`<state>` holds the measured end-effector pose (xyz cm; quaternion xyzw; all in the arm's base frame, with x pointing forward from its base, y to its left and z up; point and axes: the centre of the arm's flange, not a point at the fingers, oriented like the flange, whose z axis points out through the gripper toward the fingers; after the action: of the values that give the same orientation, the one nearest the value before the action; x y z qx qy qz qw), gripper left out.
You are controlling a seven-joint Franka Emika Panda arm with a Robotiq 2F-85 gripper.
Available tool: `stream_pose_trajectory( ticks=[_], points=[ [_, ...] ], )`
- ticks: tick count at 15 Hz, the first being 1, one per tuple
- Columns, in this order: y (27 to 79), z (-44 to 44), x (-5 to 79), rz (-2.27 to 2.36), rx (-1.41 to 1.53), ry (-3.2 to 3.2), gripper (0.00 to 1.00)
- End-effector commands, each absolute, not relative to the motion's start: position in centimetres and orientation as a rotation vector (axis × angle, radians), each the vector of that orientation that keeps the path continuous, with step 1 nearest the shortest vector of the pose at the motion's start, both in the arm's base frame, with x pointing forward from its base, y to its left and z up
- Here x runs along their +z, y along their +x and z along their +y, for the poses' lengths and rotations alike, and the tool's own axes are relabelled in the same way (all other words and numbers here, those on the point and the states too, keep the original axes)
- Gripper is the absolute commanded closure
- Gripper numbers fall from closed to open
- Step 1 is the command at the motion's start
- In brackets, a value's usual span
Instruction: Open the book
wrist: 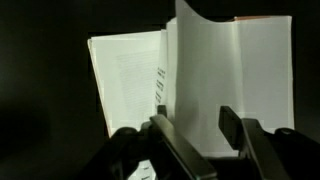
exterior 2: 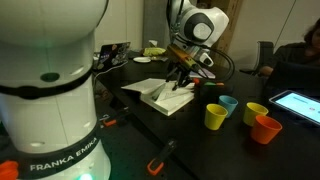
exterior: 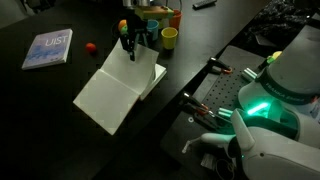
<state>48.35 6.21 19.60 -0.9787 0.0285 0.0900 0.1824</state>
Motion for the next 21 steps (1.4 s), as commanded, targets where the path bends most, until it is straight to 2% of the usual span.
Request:
stream_pose_trajectory(
  ticks=[1,3,6,7,13,21],
  points=[
    [48.1,6.8,20.6,0.048,0.222,-2.784,0.73],
    [48.3,7.0,21.2,0.041,0.232,-2.791,0.87],
    [48.5,7.9,22.6,0.003,0.232,-2.796,0.93],
    [48.6,8.5,23.0,-0.035,0.214,-2.804,0.81],
    [48.9,12.8,24.1,-0.219,0.187,-2.83,0.87],
    [48.7,19.7,26.0,-0.548,0.112,-2.863,0.86]
  ],
)
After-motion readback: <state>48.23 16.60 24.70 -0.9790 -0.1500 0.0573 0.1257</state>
